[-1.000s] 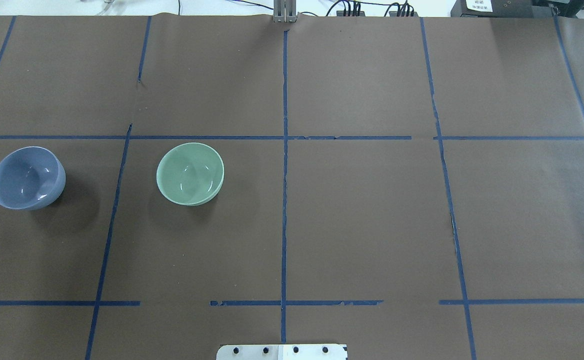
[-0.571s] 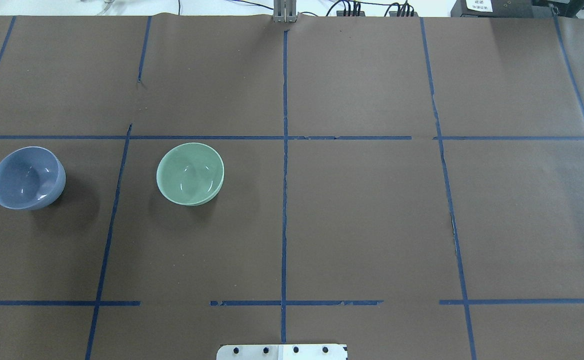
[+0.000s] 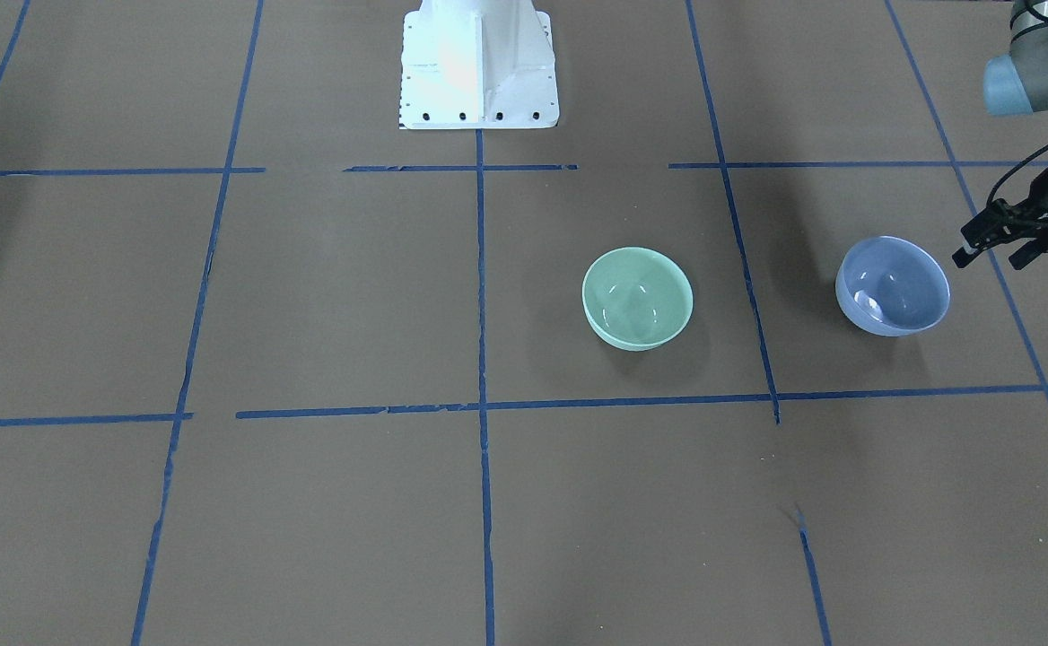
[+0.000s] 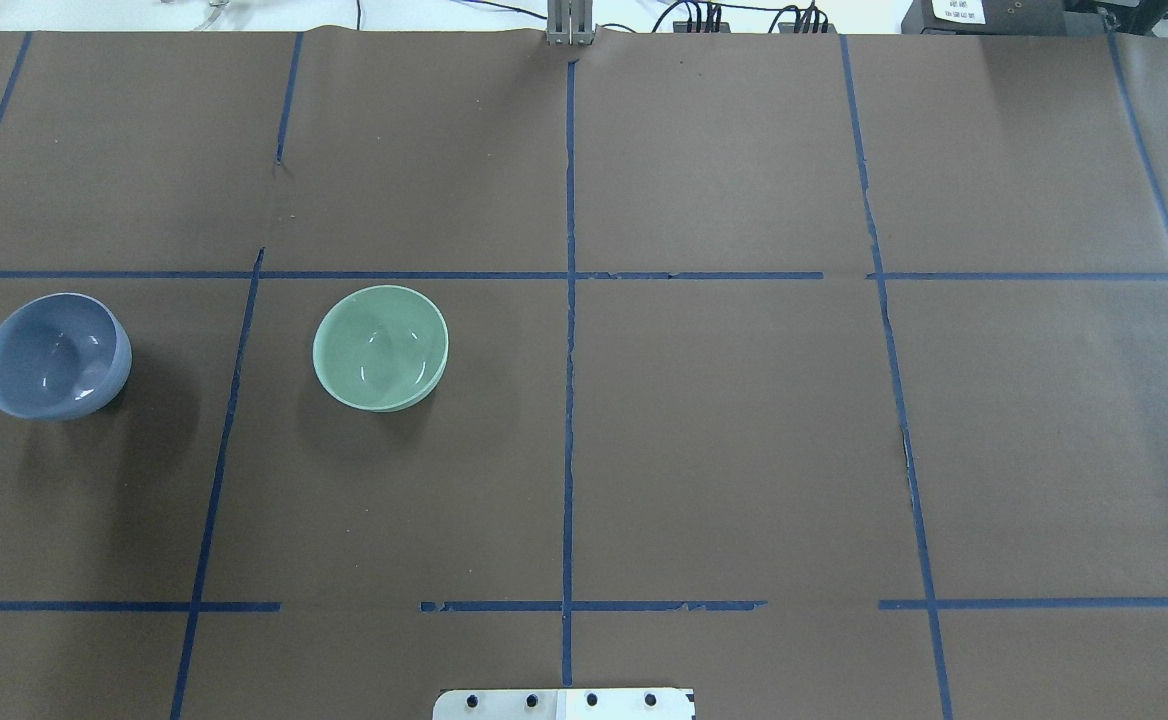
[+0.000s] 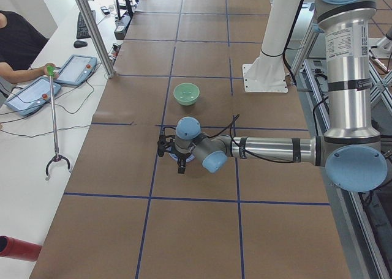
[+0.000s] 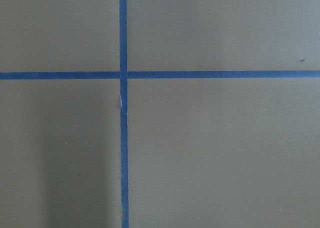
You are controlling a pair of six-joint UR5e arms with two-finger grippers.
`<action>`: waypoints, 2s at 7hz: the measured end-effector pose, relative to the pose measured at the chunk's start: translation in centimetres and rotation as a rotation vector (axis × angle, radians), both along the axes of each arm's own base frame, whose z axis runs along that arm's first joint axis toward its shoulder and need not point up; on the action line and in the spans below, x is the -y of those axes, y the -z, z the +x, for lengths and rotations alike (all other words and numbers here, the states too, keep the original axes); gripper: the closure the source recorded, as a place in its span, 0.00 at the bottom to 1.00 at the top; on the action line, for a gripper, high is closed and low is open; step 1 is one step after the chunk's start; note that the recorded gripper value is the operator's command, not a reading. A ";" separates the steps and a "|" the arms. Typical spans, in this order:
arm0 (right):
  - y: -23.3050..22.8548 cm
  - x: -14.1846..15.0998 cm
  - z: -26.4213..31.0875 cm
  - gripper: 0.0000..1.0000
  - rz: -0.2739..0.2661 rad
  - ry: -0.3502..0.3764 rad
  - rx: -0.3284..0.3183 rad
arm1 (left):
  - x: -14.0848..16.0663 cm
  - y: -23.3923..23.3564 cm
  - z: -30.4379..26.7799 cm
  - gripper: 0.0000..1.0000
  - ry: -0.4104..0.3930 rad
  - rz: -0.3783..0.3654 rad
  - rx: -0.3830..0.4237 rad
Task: Stack blue bowl on green bowl
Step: 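Move the left gripper down to the rim of the blue bowl, then close the left gripper on the blue bowl rim and lift it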
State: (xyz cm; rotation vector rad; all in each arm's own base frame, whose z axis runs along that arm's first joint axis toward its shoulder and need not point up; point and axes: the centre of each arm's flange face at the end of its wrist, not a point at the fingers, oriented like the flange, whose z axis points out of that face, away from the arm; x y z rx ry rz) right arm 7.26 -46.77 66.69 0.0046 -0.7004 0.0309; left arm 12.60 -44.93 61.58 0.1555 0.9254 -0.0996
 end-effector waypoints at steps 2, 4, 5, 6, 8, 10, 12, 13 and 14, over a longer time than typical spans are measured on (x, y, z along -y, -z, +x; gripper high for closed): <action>0.0 0.0 0.0 0.00 0.000 0.000 0.000 | 0.9 -1.0 3.0 0.13 -0.026 -0.004 0.007; 0.0 0.0 0.0 0.00 0.000 0.000 0.000 | 1.0 -1.2 4.4 0.44 -0.051 -0.003 0.009; 0.0 0.0 0.0 0.00 -0.001 0.000 0.000 | 0.9 -1.3 4.6 0.69 -0.058 0.000 0.010; 0.0 0.0 0.0 0.00 0.000 0.000 -0.001 | 0.9 -1.2 4.7 0.90 -0.062 0.002 0.009; 0.0 0.0 0.0 0.00 0.000 0.000 0.000 | 0.9 -1.2 4.8 1.00 -0.073 0.013 0.008; 0.0 0.0 0.0 0.00 0.000 0.000 0.000 | 0.4 0.0 4.4 1.00 -0.083 0.032 -0.004; 0.0 0.0 0.0 0.00 -0.001 0.000 0.000 | -1.4 4.3 3.4 1.00 -0.141 0.038 -0.096; 0.0 0.0 0.0 0.00 0.000 0.000 0.001 | -1.8 6.6 1.7 1.00 -0.150 0.043 -0.113; 0.0 0.0 0.0 0.00 0.000 0.000 0.000 | -2.0 9.7 0.0 1.00 -0.166 0.051 -0.095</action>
